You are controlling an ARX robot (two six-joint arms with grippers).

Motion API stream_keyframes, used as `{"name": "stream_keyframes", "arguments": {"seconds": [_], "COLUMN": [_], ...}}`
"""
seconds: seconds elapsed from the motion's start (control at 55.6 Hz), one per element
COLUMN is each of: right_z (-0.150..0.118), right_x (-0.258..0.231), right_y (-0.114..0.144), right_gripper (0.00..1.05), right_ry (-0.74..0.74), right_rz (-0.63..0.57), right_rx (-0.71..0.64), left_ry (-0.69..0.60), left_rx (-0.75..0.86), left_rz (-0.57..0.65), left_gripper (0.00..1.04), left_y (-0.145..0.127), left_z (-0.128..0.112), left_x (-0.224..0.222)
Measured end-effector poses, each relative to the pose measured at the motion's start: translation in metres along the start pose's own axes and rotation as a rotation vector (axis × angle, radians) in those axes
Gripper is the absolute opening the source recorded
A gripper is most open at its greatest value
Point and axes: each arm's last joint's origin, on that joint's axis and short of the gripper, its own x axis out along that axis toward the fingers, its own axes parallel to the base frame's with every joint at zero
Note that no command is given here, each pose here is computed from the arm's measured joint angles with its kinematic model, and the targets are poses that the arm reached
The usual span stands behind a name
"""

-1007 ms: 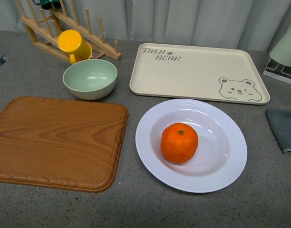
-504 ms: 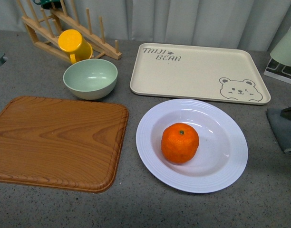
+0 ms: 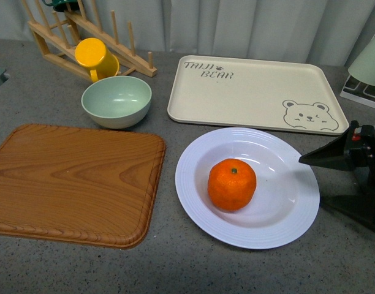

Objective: Place orange and plate with both arms

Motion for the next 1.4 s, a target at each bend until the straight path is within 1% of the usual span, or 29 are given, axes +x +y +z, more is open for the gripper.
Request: {"name": "stream_keyframes", "arguments": {"seconds": [0.108, 0.36, 0.666, 0.684, 0.72, 0.738, 0.828, 0.881, 0.917, 1.025, 1.097, 1.115, 1.169, 1.205, 1.259, 1.403], "right_z": [-0.001, -0.002, -0.005, -0.005, -0.005, -0.005, -0.006, -0.007, -0.007, -0.008, -0.008, -0.008, -0.008, -0.008, -0.008, -0.008], "right_x": [0.009, 0.024, 0.039, 0.039, 0.040, 0.040, 0.041, 0.041, 0.041, 0.042, 0.042, 0.042, 0.042, 0.042, 0.042, 0.041], "right_y": [-0.005, -0.001, -0.001, -0.001, -0.002, -0.002, -0.006, -0.007, -0.008, -0.010, -0.010, -0.010, -0.010, -0.010, -0.010, -0.010], "right_gripper": [0.96, 0.96, 0.96, 0.94, 0.88, 0.86, 0.70, 0.63, 0.56, 0.40, 0.26, 0.20, 0.12, 0.08, 0.04, 0.04], "right_ry": [0.006, 0.002, 0.013, 0.012, 0.010, 0.009, 0.016, 0.019, 0.018, 0.026, 0.028, 0.029, 0.033, 0.036, 0.035, 0.027], "right_rz": [0.032, 0.101, 0.118, 0.118, 0.112, 0.110, 0.094, 0.090, 0.084, 0.058, 0.056, 0.054, 0.057, 0.060, 0.061, 0.071], "right_rx": [0.031, 0.072, 0.132, 0.135, 0.138, 0.140, 0.156, 0.161, 0.163, 0.157, 0.142, 0.136, 0.125, 0.119, 0.116, 0.099], "left_ry": [0.000, 0.000, 0.000, 0.000, 0.000, 0.000, 0.000, 0.000, 0.000, 0.000, 0.000, 0.000, 0.000, 0.000, 0.000, 0.000], "left_rx": [0.000, 0.000, 0.000, 0.000, 0.000, 0.000, 0.000, 0.000, 0.000, 0.000, 0.000, 0.000, 0.000, 0.000, 0.000, 0.000], "left_rz": [0.000, 0.000, 0.000, 0.000, 0.000, 0.000, 0.000, 0.000, 0.000, 0.000, 0.000, 0.000, 0.000, 0.000, 0.000, 0.000], "left_gripper": [0.98, 0.98, 0.98, 0.98, 0.98, 0.98, 0.98, 0.98, 0.98, 0.98, 0.98, 0.98, 0.98, 0.98, 0.98, 0.98], "left_y": [0.000, 0.000, 0.000, 0.000, 0.000, 0.000, 0.000, 0.000, 0.000, 0.000, 0.000, 0.000, 0.000, 0.000, 0.000, 0.000], "left_z": [0.000, 0.000, 0.000, 0.000, 0.000, 0.000, 0.000, 0.000, 0.000, 0.000, 0.000, 0.000, 0.000, 0.000, 0.000, 0.000], "left_x": [0.000, 0.000, 0.000, 0.000, 0.000, 0.000, 0.000, 0.000, 0.000, 0.000, 0.000, 0.000, 0.000, 0.000, 0.000, 0.000]}}
